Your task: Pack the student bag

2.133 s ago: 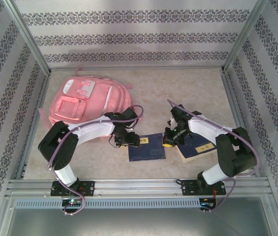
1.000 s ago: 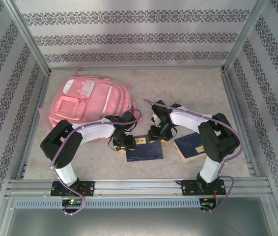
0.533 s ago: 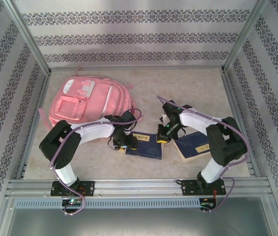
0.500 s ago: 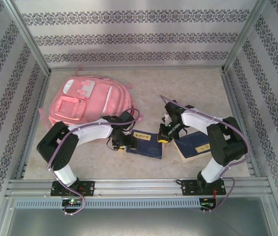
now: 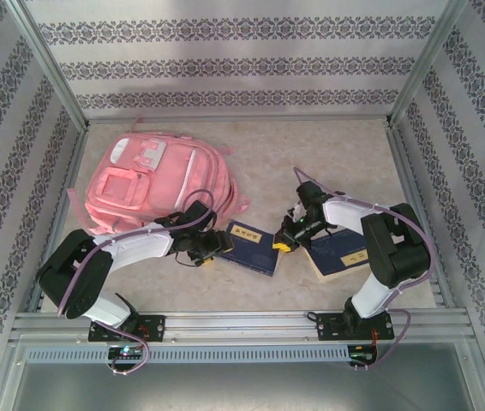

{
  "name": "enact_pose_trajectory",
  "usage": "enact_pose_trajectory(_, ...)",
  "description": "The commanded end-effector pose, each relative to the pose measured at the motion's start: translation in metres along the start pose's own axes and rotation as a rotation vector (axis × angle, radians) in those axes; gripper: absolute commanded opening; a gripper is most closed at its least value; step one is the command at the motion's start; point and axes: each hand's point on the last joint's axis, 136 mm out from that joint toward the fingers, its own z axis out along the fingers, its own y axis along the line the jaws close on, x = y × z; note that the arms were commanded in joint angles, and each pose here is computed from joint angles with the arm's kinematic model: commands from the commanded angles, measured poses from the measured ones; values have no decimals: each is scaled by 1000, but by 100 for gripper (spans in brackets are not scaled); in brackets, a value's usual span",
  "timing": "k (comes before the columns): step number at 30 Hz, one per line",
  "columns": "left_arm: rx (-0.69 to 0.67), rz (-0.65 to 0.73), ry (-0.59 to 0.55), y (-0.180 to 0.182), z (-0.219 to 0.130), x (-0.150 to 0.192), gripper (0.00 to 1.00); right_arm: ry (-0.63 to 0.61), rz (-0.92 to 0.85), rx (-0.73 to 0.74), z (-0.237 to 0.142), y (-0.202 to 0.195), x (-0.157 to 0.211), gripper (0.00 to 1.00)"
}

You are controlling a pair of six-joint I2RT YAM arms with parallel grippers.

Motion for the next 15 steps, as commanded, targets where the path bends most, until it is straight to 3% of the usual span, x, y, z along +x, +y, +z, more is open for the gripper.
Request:
enact_pose_trajectory(1,135,-136,-59,-24,4,-20,66,32,86,-76,1,1,7,0)
enact_pose_trajectory(11,181,-284,-90,-18,10,-25,62,22,169,-192,-5,8,5,0)
enact_pose_trajectory(15,195,-307,-115,-21,13,-31,53,26,181,-213,-4,8,7,0)
